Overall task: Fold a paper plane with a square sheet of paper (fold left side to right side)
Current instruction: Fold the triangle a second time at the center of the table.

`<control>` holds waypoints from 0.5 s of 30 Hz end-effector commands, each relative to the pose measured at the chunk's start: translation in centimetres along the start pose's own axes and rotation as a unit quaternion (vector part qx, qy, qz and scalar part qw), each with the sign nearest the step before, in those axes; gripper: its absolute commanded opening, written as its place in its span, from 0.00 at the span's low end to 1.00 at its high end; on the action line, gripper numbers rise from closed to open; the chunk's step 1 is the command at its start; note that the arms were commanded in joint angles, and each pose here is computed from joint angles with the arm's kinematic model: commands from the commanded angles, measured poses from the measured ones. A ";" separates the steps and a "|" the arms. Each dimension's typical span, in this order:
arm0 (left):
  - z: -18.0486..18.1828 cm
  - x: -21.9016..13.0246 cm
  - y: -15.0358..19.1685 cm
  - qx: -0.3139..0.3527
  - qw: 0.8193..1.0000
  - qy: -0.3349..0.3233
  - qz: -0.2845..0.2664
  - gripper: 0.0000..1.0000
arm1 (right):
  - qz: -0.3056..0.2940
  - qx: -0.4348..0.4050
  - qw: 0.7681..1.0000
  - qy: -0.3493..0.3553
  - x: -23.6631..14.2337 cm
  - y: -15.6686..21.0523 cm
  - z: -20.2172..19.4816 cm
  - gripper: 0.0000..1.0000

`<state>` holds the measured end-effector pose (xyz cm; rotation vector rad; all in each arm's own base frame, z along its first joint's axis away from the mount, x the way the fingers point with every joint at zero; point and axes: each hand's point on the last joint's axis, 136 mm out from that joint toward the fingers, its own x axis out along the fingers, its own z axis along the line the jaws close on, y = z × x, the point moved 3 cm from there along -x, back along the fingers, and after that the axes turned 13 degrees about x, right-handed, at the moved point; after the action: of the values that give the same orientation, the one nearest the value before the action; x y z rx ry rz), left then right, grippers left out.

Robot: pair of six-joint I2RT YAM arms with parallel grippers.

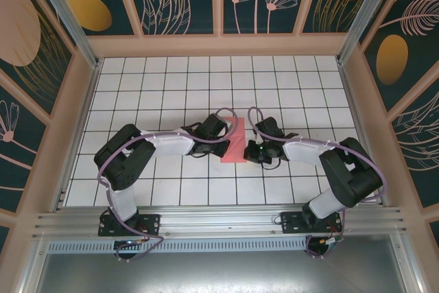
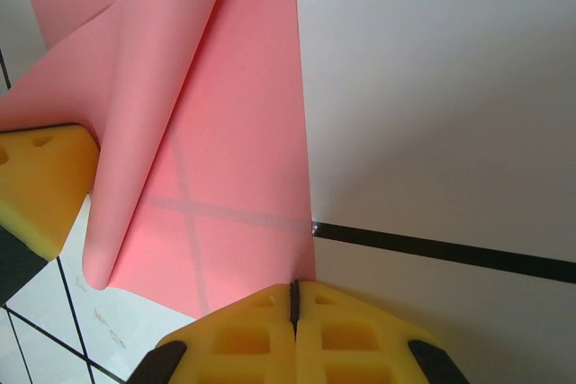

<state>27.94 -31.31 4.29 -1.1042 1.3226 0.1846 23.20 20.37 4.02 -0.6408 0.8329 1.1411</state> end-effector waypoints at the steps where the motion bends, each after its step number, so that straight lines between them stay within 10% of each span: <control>1: 0.5 -0.5 -0.9 0.009 1.000 -0.014 -0.010 0.01 | 0.019 0.003 0.999 0.051 0.7 0.9 -2.0 0.00; 15: 0.5 -1.0 -1.4 0.012 1.000 -0.018 -0.019 0.01 | 0.019 0.002 0.998 0.056 0.7 1.0 -2.1 0.00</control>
<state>28.21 -31.11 4.42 -1.0966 1.2986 0.1865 23.26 20.40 4.03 -0.6414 0.8408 1.1421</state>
